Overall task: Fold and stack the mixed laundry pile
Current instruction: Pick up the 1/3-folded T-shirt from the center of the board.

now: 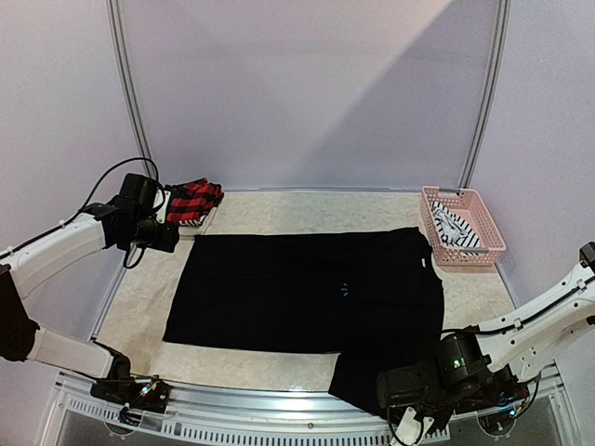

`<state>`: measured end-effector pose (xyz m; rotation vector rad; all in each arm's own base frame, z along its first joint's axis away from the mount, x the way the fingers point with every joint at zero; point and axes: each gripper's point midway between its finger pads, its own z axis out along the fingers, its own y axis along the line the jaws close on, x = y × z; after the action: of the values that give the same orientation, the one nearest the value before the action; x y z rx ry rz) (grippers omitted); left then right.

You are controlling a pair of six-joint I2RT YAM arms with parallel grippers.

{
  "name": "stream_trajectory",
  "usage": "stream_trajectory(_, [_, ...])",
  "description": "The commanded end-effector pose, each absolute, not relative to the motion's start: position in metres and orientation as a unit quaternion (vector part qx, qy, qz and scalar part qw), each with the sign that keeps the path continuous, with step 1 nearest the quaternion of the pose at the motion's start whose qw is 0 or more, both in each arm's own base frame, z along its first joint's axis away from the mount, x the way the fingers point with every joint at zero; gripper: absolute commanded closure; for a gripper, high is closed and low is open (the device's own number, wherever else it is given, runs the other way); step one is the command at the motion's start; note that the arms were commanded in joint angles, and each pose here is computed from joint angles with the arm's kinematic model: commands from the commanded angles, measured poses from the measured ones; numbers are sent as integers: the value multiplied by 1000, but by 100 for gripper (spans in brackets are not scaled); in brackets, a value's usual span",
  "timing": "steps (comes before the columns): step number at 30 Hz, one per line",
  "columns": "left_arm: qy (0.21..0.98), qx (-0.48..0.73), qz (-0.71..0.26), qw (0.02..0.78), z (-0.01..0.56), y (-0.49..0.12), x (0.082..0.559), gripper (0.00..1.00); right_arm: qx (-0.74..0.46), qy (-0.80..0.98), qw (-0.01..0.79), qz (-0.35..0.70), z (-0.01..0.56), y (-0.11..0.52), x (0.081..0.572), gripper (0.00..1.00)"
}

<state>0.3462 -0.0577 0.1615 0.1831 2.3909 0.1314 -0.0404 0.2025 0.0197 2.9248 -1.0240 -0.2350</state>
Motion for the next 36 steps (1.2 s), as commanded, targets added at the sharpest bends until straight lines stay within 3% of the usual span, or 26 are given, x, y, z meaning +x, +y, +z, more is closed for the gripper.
stream_trajectory(1, [929, 62, 47, 362, 158, -56, 348, 47, 935, -353, -6, -43, 5, 214, -29, 66])
stream_trajectory(4, [928, 61, 46, 364, 159, -56, 348, 47, 933, -359, -14, -17, 1, 214, -20, 72])
stream_trajectory(8, [929, 55, 46, 364, 159, -55, 346, 47, 932, -361, -35, 20, 8, 214, -5, 98])
stream_trajectory(9, [930, 51, 44, 362, 158, -54, 346, 47, 931, -360, -47, 29, 12, 215, 0, 100])
stream_trajectory(14, [950, -12, 8, 311, 146, -59, 333, 46, 914, -390, -104, 27, 49, 229, 31, 100])
stream_trajectory(23, [968, -184, -112, 128, 83, -85, 242, 51, 854, -487, -181, 2, 95, 241, 83, 100])
stream_trajectory(30, [974, -200, -44, 94, 76, -63, 191, 52, 829, -518, -211, -9, 116, 241, 98, 100])
stream_trajectory(36, [976, -209, -21, 58, 54, -62, 176, 51, 825, -517, -226, -14, 125, 244, 99, 100])
